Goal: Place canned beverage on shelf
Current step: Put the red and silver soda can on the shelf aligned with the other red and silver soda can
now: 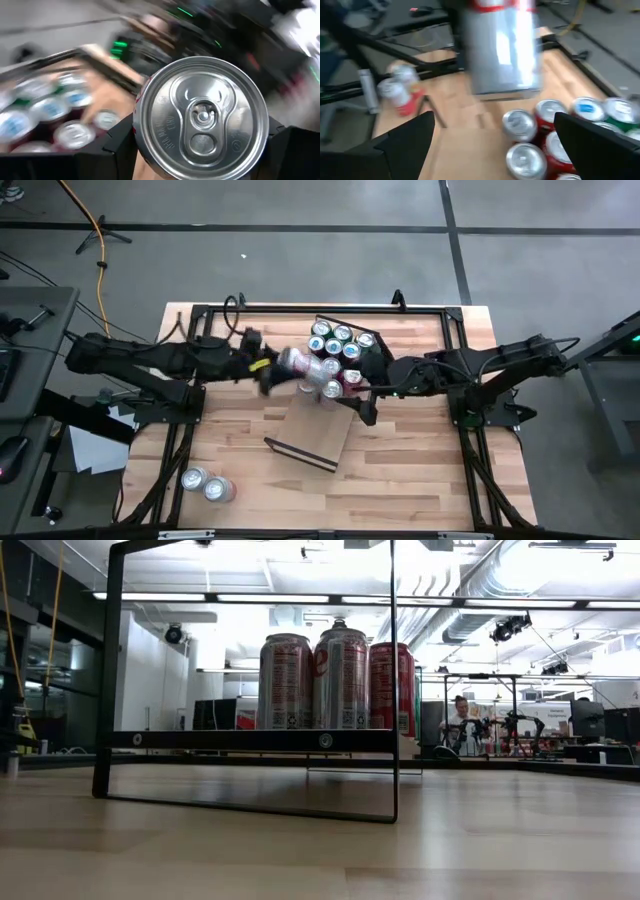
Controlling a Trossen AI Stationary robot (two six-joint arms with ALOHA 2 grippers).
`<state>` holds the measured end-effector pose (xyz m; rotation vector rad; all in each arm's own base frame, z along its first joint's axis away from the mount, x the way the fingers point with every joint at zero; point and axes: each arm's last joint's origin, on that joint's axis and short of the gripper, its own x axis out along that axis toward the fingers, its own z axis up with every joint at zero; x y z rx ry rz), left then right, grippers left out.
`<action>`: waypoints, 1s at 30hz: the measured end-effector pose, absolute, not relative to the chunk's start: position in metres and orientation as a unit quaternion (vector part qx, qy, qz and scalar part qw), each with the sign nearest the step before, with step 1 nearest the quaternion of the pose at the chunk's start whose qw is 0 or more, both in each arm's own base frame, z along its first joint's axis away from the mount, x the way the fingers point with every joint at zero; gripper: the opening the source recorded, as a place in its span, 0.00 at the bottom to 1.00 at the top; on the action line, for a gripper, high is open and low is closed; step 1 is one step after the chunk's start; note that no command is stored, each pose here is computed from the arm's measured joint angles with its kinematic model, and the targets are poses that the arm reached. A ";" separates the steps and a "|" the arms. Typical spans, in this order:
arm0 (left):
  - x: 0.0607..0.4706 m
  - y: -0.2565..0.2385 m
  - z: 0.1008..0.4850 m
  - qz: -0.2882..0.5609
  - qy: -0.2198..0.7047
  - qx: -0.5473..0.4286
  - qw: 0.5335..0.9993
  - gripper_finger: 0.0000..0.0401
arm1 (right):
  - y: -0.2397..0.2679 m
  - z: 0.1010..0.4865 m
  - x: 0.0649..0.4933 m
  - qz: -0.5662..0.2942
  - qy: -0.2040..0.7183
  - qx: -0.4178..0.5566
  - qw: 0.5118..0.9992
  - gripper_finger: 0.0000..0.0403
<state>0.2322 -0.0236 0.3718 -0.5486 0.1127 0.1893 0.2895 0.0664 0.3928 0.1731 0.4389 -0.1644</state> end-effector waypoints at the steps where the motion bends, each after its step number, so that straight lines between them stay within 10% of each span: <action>1: 0.236 -0.021 0.369 0.130 0.045 -0.313 0.940 0.49 | 0.067 0.391 0.289 -0.093 0.217 0.082 0.968 0.98; 11: 0.256 0.008 0.352 0.194 0.040 -0.522 0.829 0.49 | 0.073 0.390 0.301 -0.219 0.188 -0.113 0.951 0.98; 30: 0.280 0.022 0.381 0.223 0.059 -0.495 0.838 0.49 | 0.054 0.375 0.358 -0.309 0.255 -0.208 0.893 0.98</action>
